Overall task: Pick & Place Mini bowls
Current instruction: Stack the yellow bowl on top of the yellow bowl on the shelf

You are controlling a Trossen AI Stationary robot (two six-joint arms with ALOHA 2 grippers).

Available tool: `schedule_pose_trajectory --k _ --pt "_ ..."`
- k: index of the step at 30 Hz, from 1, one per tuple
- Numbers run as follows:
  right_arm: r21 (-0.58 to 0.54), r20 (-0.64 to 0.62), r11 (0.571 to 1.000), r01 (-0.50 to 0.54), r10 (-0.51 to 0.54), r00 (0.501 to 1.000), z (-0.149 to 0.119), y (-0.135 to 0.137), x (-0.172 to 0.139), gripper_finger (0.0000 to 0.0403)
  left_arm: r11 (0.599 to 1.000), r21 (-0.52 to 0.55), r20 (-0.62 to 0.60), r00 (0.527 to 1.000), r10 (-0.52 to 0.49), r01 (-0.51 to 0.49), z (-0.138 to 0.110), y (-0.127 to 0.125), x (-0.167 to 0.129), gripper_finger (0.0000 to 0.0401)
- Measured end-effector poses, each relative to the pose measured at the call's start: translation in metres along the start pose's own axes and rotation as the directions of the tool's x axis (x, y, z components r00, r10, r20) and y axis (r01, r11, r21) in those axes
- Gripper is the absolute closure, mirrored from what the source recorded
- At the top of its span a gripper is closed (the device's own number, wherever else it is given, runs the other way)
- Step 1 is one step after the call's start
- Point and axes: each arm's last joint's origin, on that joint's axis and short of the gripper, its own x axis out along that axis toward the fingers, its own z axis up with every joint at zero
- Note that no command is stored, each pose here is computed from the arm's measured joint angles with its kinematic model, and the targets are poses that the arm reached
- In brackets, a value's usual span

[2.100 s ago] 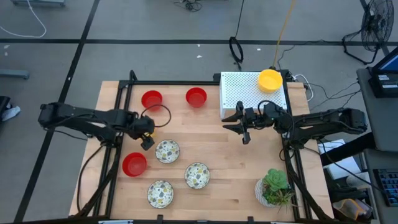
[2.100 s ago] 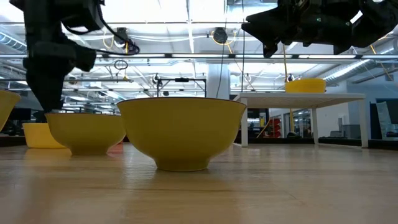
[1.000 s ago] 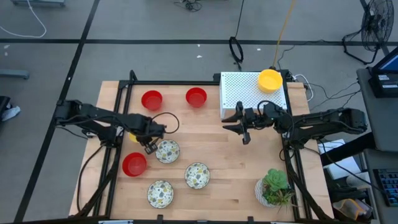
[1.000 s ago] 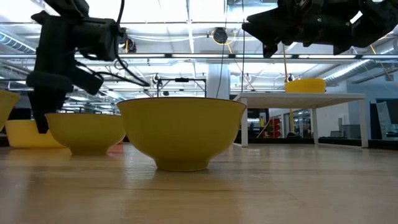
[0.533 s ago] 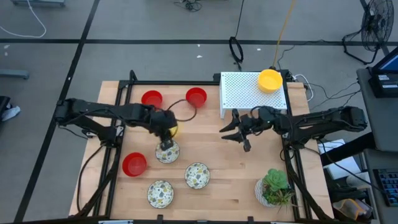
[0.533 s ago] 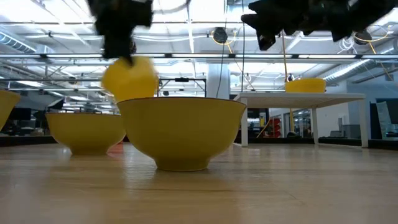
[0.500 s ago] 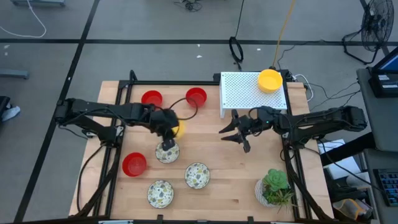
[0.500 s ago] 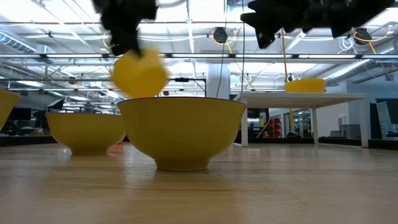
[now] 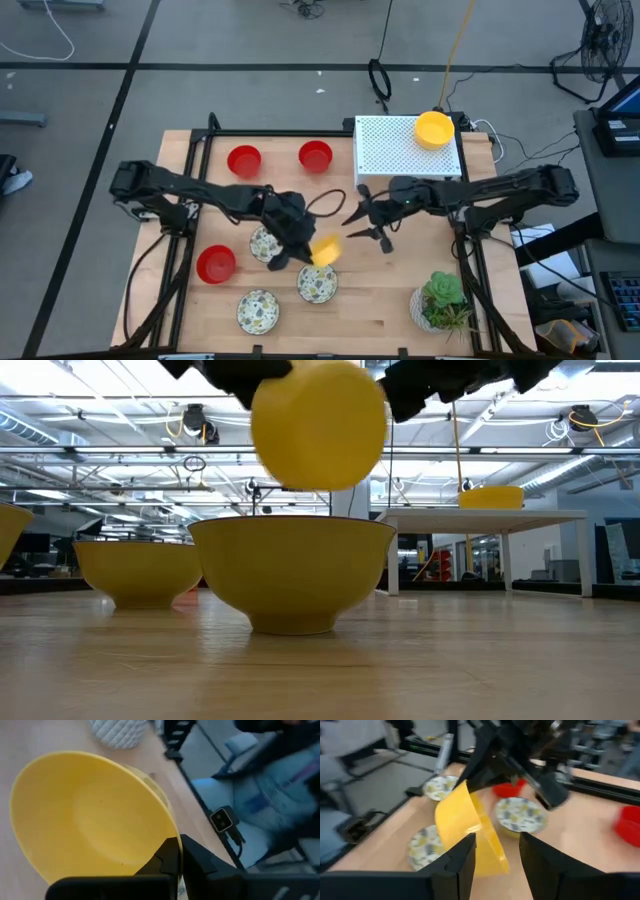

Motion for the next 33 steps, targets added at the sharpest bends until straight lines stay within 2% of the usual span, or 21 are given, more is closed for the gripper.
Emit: schedule_pose_trajectory --k 5,9,12,15,21,24,29,33 --pt "0.028 -0.015 0.992 -0.120 0.120 0.993 -0.013 -0.001 0.020 0.0261 0.981 0.191 0.030 0.999 -0.031 0.024 0.003 0.001 0.004 0.0395" --pt "0.048 0.005 0.976 -0.212 0.213 0.977 -0.023 -0.002 0.037 0.0261 0.967 0.251 0.027 0.998 -0.050 0.042 0.002 0.001 0.004 0.0386" --pt "0.029 0.055 0.940 -0.340 0.338 0.940 -0.026 -0.001 0.046 0.0261 0.955 0.293 0.026 0.998 -0.064 0.054 0.002 0.001 0.004 0.0391" --pt "-0.002 0.098 0.909 -0.416 0.414 0.905 -0.027 0.001 0.054 0.0261 0.941 0.335 0.022 0.999 -0.050 0.040 0.001 0.002 0.004 0.0396" --pt "0.011 0.109 0.903 -0.430 0.426 0.898 -0.028 0.002 0.057 0.0271 0.933 0.358 -0.004 0.999 -0.043 0.041 -0.001 0.002 0.003 0.0385" --pt "0.011 0.109 0.903 -0.429 0.425 0.898 -0.028 0.002 0.057 0.0302 0.931 0.363 -0.004 0.999 -0.042 0.041 -0.001 0.002 0.003 0.0393" --pt "0.016 0.109 0.890 -0.455 0.451 0.886 -0.028 0.003 0.056 0.0384 0.947 0.318 0.004 0.999 -0.043 0.040 0.000 0.001 0.004 0.0388" --pt "0.044 0.097 0.886 -0.462 0.456 0.885 -0.030 0.004 0.057 0.0392 0.968 0.250 0.038 0.999 -0.036 0.025 0.004 0.001 0.004 0.0347"
